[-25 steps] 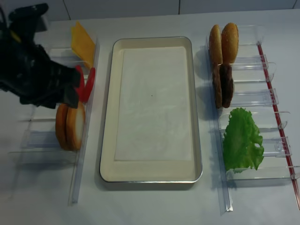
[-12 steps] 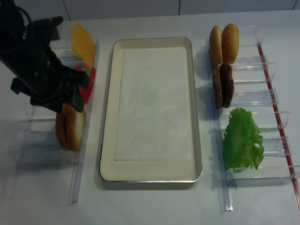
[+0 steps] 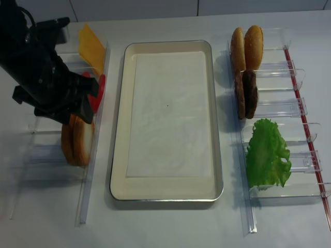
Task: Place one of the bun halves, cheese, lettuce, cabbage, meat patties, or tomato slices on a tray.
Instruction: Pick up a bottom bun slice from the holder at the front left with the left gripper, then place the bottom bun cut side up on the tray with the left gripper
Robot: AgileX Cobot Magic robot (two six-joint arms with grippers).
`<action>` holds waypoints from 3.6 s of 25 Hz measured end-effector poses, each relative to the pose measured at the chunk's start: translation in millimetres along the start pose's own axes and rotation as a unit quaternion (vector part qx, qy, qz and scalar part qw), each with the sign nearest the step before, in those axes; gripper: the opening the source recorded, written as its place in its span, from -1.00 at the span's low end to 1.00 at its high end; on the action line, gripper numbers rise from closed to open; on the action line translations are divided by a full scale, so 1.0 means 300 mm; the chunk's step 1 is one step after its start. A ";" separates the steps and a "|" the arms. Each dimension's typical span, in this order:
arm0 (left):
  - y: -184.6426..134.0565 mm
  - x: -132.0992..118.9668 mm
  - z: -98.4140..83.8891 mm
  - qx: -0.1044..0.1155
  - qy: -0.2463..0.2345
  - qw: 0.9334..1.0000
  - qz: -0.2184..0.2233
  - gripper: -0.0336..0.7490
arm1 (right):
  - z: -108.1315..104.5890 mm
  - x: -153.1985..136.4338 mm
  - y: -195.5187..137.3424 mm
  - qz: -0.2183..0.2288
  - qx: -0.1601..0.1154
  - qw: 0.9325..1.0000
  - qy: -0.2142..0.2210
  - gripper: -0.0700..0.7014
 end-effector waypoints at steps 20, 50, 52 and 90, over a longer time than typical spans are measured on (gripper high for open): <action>0.007 -0.044 -0.004 -0.004 0.004 1.000 0.022 0.05 | 0.000 0.000 0.000 0.000 0.000 1.000 0.000 -0.19; 0.026 -0.110 0.020 0.002 0.032 0.998 0.047 -0.57 | 0.000 0.000 0.000 0.000 0.000 1.000 0.000 -0.19; 0.023 -0.104 0.014 0.000 0.032 0.999 0.044 -0.57 | 0.000 0.000 0.000 0.000 0.000 1.000 0.000 -0.19; -0.087 0.031 -0.365 -0.055 -0.258 0.963 0.054 -0.60 | 0.000 0.000 0.000 0.000 0.000 1.000 0.000 -0.19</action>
Point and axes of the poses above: a point on each arm's last joint axis where the gripper is mounted, x pointing back along that axis away from the gripper, z along the wrist's bending axis when the last joint is at zero, y = z × x, the point moved 6 cm from there along -x, pointing out along that axis toward the gripper, and after that the axes turned 8 degrees about x, right-handed, at the moved point
